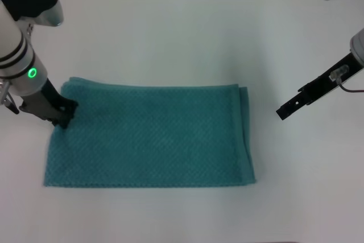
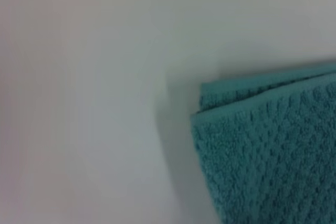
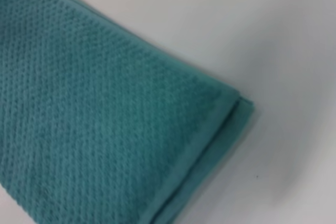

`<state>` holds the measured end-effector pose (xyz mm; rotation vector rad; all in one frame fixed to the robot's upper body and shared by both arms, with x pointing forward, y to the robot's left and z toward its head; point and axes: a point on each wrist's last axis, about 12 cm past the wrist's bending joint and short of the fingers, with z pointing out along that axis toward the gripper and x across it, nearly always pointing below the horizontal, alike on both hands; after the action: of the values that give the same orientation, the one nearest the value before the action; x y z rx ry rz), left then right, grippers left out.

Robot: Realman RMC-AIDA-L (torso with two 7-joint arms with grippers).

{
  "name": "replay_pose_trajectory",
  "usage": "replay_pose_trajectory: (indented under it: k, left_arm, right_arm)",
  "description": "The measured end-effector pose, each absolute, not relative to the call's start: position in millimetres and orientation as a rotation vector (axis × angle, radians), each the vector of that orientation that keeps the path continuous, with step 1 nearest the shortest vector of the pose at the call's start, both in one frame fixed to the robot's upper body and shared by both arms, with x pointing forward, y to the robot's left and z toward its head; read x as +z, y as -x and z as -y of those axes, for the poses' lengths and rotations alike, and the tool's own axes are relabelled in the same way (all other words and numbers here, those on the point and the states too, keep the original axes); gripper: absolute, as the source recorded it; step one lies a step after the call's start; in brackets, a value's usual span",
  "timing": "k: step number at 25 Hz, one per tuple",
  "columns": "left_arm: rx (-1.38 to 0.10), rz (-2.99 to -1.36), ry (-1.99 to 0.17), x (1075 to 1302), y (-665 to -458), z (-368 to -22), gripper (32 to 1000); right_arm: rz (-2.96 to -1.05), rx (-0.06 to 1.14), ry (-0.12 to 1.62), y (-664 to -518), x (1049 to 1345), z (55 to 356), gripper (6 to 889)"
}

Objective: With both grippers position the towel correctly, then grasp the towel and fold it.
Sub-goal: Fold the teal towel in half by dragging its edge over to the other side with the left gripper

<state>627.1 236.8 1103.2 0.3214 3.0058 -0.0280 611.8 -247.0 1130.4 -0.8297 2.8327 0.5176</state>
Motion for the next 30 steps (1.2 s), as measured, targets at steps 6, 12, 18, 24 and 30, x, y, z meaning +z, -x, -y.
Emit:
replay_pose_trajectory:
  k: [6,12,18,24,30]
  left_arm:
    - [0.015,-2.991,-0.285,1108,-630,-256,75]
    - [0.039,-2.992,-0.247,1110,-629,-272,75]
    - [0.043,-2.996,-0.239,1110,-628,-275,73]
    - [0.025,-3.004,-0.276,1117,-628,-264,73]
    - [-0.110,-2.944,-0.459,1156,-630,-206,74]
  right_arm:
    - [-2.830,0.527,0.818,-612.0,1131,248,854]
    - [-2.827,0.538,0.806,-612.2,1131,249,854]
    - [-2.827,0.540,0.811,-611.9,1130,249,854]
    - [-2.825,0.536,0.808,-611.9,1129,250,854]
    - [-2.833,0.527,0.782,-609.1,1125,257,854]
